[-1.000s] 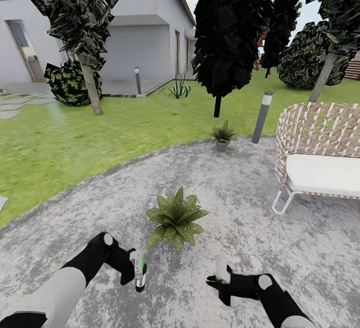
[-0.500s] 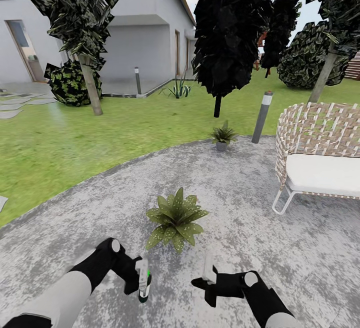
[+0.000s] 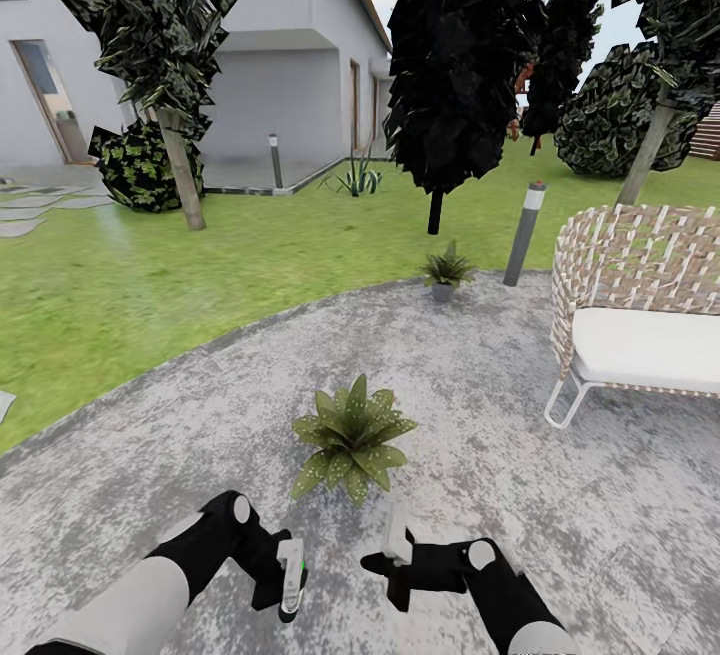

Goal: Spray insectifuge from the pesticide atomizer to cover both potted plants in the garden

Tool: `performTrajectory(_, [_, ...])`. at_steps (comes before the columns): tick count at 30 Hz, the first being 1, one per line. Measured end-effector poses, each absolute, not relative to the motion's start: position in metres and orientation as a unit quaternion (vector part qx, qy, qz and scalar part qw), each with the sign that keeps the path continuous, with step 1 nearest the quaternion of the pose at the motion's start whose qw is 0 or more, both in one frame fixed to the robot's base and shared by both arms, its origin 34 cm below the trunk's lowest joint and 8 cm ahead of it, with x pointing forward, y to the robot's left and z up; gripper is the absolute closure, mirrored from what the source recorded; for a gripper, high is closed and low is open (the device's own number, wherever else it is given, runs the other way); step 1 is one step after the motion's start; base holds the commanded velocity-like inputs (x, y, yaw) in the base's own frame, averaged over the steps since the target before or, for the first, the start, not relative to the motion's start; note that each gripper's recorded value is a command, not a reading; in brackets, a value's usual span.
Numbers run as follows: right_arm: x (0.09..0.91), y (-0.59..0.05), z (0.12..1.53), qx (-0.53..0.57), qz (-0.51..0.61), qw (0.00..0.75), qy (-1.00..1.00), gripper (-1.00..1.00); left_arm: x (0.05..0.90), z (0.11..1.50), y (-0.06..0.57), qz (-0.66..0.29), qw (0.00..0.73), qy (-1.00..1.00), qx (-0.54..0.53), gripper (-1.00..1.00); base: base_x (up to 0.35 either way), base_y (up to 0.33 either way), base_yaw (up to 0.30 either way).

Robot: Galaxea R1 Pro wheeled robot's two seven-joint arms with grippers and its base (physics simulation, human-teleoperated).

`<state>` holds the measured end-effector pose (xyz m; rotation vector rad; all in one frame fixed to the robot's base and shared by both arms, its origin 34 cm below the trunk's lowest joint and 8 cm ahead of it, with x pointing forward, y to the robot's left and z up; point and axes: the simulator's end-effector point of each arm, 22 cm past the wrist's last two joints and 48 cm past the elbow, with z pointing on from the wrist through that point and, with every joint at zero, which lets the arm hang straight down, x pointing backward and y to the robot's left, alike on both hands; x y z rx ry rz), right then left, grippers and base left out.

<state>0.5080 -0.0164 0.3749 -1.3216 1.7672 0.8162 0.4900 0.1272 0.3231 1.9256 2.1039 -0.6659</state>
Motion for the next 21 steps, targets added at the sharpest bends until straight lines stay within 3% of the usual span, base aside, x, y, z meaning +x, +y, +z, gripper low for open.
performTrajectory(8, [0.514, -0.014, 0.379, -0.52, 0.319, 0.389, 0.69, 1.0, 0.49, 0.323, 0.127, -0.225, 0.107, 0.715, 0.653, 1.0, 0.0, 0.0, 0.0])
performTrajectory(21, [0.511, -0.013, 0.378, -0.519, 0.322, 0.386, 0.691, 1.0, 0.5, 0.33, 0.073, -0.225, 0.147, 0.705, 0.656, 1.0, 0.0, 0.0, 0.0])
